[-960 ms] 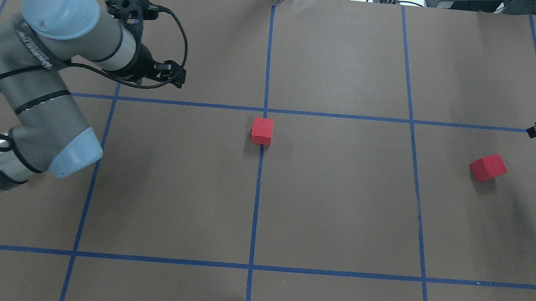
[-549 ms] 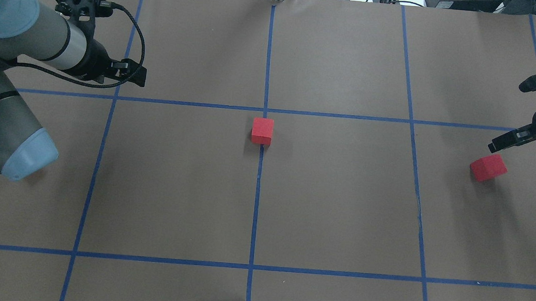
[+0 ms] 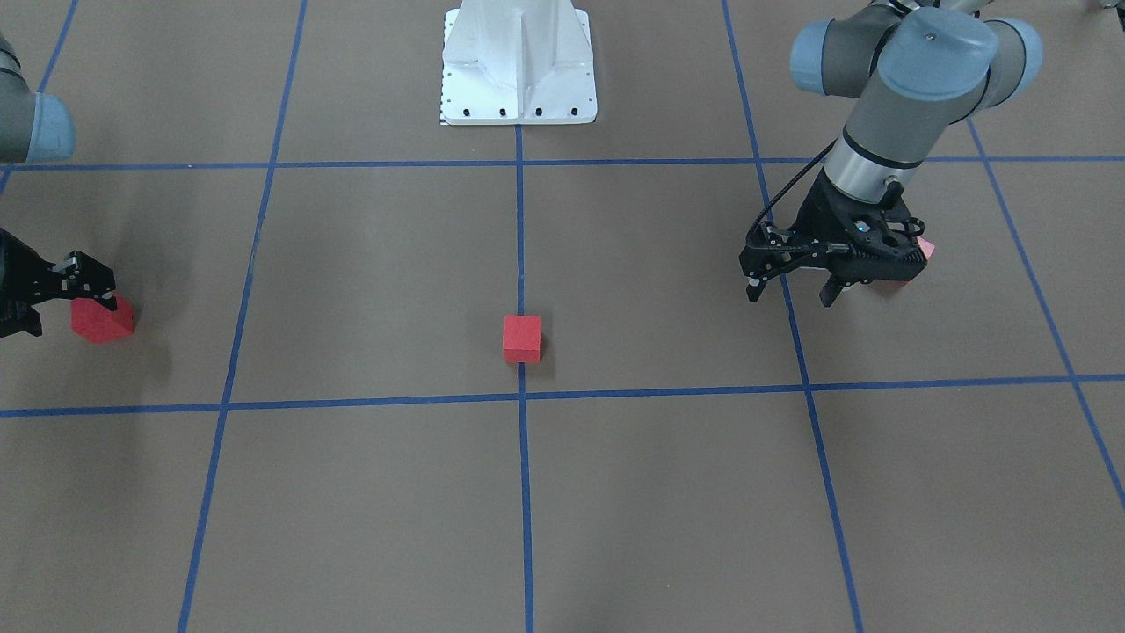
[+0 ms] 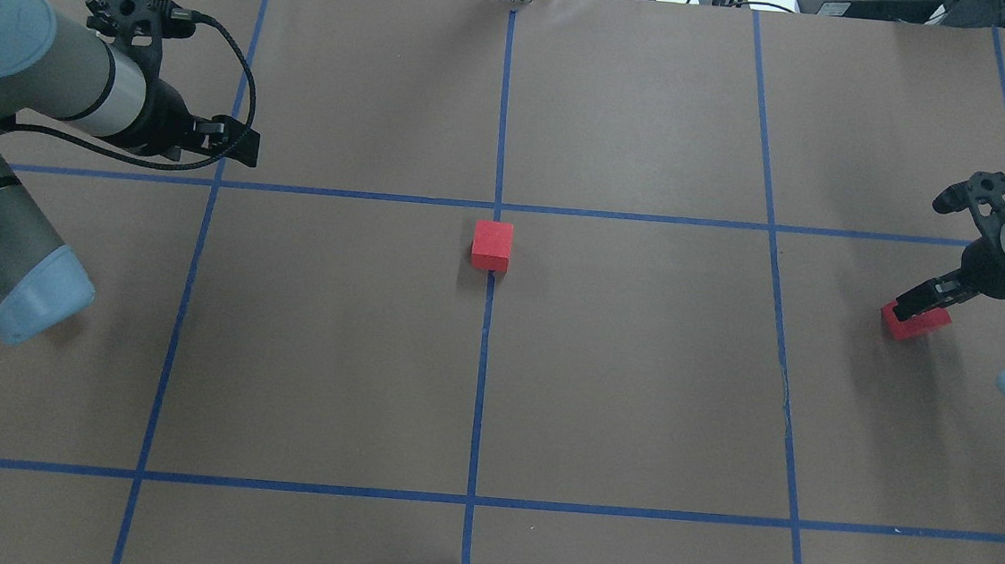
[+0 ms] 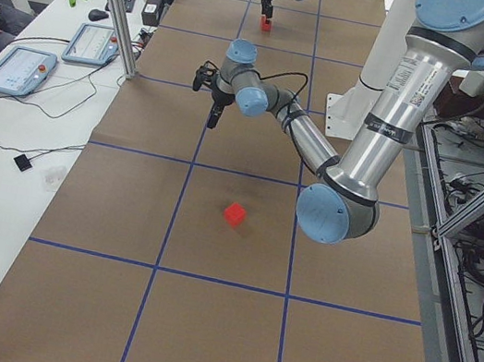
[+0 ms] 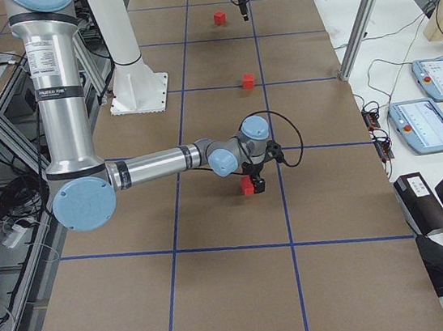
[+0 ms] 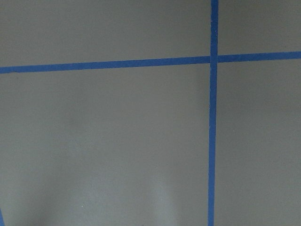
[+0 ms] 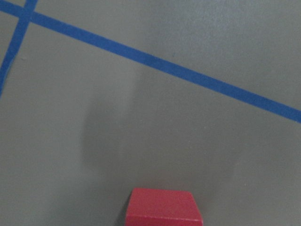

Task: Form red blocks into L shape at center
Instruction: 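Withdraw the left gripper while the right gripper grasps the far-side red cube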

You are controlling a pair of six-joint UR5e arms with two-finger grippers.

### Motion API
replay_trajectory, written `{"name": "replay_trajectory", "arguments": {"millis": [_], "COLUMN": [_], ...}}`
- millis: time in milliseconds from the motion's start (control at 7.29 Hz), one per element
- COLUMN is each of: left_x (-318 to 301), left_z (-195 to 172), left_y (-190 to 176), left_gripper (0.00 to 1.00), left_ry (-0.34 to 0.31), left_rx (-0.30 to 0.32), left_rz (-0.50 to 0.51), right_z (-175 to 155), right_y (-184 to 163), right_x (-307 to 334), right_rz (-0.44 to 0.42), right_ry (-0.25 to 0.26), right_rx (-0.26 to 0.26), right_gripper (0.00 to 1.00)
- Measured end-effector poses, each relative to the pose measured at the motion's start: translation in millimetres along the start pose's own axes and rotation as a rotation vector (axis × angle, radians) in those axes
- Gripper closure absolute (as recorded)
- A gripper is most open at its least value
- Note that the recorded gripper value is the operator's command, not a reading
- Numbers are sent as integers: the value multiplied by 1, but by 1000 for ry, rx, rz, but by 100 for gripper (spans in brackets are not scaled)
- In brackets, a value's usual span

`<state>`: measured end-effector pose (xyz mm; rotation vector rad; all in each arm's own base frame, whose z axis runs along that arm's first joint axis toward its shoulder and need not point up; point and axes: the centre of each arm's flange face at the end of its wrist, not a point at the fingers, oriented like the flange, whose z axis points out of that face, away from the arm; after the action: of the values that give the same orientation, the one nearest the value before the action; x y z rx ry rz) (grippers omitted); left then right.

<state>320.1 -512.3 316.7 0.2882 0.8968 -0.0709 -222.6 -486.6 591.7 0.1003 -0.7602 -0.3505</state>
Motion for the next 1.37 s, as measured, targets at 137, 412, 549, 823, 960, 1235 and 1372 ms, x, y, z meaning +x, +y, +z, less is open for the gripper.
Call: {"name": "replay_trajectory", "arguments": {"millis": [137, 412, 549, 823, 960, 1235, 1372], "left_x": [0, -2, -2, -3, -3, -3, -3], "left_z": [1, 3, 3, 5, 5, 5, 5], "left_y": [0, 0, 0, 0, 0, 0, 0], "left_gripper": [0, 0, 0, 0, 0, 0, 0], "left_ry": [0, -4, -5, -7, -7, -7, -8], "left_rx": [0, -3, -3, -5, -5, -5, -5], "left_rz": [-1, -2, -3, -3, -3, -3, -4], "right_z": [6, 9, 11, 13, 14, 13, 11], "right_y": [2, 4, 5, 7, 7, 8, 7], "right_x": [1, 2, 2, 1, 0, -4, -5], "right_rz": [2, 5, 8, 12, 17, 53, 66], "right_ry": [1, 1, 0, -7, -10, -26, -31], "right_rx": [-12, -22, -27, -39, -44, -56, -56], "right_gripper": [1, 3, 5, 17, 32, 91, 100]}}
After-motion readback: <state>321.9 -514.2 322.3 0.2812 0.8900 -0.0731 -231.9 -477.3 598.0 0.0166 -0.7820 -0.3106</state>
